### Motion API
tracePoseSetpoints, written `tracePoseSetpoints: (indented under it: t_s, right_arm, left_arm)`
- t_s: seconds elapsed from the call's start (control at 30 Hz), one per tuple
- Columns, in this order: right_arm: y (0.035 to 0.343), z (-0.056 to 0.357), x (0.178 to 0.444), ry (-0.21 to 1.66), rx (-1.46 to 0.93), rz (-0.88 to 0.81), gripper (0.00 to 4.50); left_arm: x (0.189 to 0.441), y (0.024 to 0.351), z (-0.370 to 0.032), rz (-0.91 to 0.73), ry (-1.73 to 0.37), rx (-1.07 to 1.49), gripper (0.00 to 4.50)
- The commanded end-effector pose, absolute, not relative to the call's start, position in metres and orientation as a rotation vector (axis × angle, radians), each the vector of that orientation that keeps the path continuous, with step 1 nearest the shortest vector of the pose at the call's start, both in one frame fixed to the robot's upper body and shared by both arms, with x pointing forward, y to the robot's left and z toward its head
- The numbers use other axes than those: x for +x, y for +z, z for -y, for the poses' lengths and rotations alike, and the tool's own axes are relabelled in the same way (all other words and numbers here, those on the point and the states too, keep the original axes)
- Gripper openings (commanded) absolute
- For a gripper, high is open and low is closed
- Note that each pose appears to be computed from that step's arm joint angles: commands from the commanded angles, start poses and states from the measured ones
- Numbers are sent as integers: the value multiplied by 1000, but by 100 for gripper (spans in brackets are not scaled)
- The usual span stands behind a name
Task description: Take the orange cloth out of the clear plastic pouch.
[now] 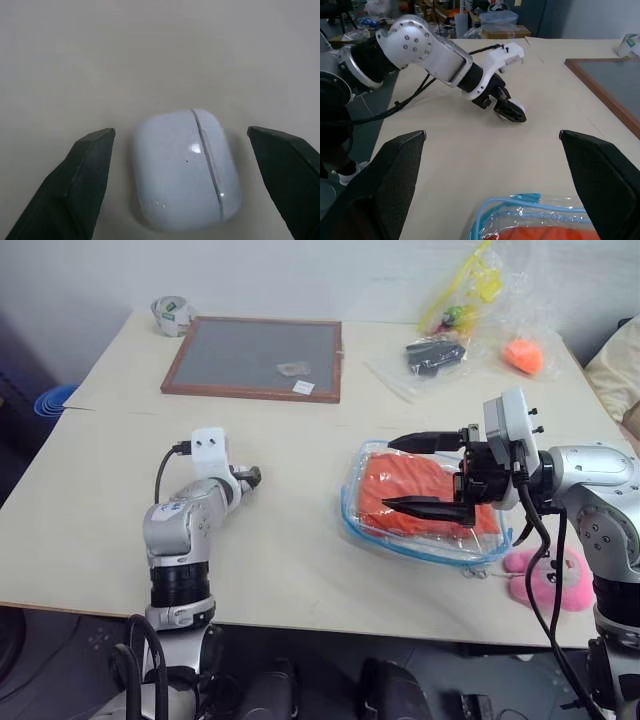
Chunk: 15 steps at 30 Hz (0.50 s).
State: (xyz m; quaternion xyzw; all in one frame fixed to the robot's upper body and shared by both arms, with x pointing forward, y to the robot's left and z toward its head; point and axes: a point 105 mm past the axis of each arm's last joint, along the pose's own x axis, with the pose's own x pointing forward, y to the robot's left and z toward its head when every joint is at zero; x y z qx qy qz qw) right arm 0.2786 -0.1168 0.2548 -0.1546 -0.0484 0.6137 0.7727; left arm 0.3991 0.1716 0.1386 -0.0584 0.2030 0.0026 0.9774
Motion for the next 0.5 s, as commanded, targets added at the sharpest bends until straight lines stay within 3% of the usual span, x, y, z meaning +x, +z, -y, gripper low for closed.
tracePoseSetpoints:
  t_s: [0.03,0.23,0.5]
  right_arm:
    - [263,109,268,1363,-346,152,450]
    - [265,105,266,1361,-338,164,450]
    - [264,103,268,1359,-329,168,450]
  left_arm:
    - [404,127,-163,-447,-14,-135,404]
    - [399,114,-162,-488,22,-181,236]
    - [384,126,-175,-462,92,-159,234]
